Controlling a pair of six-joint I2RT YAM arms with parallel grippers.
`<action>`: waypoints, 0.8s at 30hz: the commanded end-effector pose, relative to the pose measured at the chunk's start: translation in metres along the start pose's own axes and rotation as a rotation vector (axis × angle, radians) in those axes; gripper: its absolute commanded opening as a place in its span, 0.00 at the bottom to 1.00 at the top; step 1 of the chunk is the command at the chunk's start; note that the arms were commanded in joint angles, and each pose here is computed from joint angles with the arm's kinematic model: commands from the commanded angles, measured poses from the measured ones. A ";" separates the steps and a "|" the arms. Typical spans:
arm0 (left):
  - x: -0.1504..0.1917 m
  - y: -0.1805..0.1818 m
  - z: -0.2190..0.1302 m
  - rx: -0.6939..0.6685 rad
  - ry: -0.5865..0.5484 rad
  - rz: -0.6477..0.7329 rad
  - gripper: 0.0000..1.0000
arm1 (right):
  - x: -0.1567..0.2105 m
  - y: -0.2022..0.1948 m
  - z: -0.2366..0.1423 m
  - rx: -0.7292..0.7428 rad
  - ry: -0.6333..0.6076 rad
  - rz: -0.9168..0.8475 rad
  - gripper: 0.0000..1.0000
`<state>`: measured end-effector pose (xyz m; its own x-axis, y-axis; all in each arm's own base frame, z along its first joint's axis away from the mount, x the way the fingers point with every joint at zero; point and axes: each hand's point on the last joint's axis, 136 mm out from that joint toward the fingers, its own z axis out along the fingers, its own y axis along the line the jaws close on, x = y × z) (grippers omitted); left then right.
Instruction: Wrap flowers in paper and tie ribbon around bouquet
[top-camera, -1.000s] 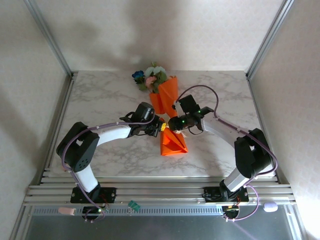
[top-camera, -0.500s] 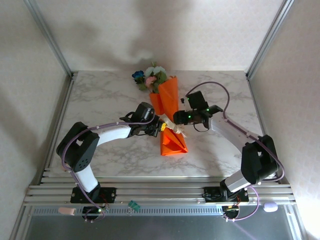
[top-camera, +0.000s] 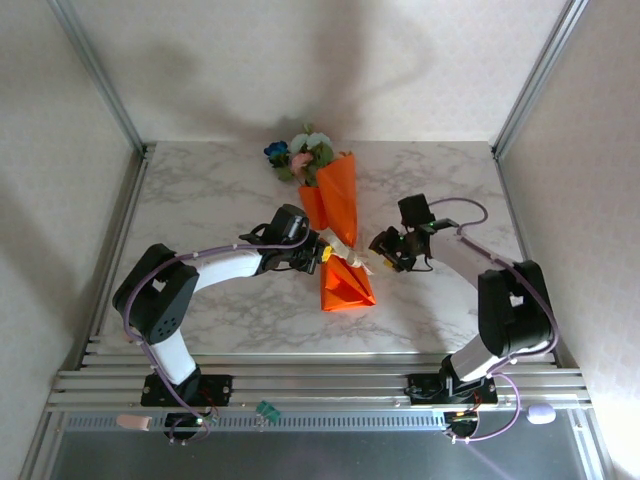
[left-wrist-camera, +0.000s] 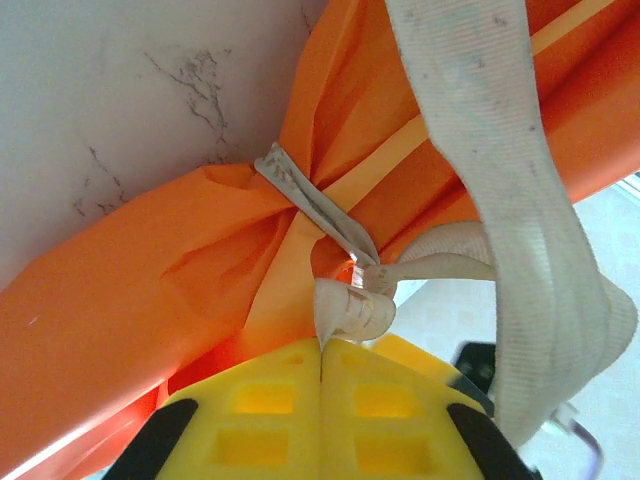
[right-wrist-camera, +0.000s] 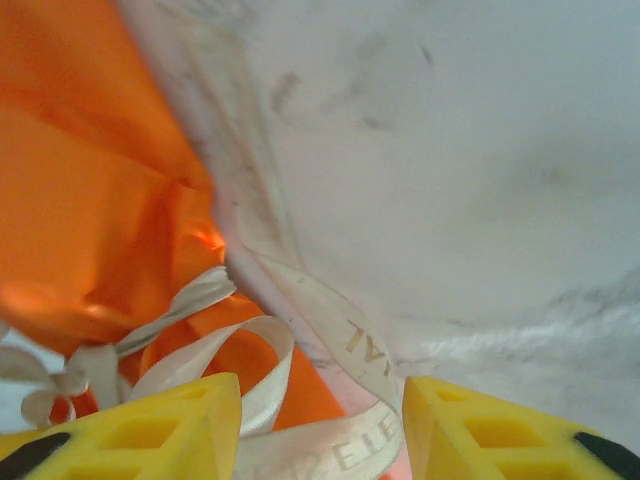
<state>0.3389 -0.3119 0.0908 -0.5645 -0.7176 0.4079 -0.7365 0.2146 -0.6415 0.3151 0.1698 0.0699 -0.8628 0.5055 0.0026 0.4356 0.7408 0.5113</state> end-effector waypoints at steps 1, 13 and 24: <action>-0.009 0.001 -0.001 -0.005 -0.033 -0.005 0.00 | 0.014 0.019 -0.009 -0.060 0.047 0.283 0.48; -0.008 -0.002 -0.001 -0.001 -0.029 0.002 0.00 | 0.012 0.022 0.022 -0.140 0.114 0.582 0.47; -0.007 -0.004 0.001 -0.001 -0.026 0.006 0.00 | 0.010 0.021 0.031 -0.154 0.133 0.665 0.49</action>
<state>0.3391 -0.3116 0.0905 -0.5667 -0.7173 0.4053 -0.7347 0.2173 -0.6427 0.3226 0.2033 0.0607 -0.4962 0.7618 0.4165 0.8217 0.2572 0.5086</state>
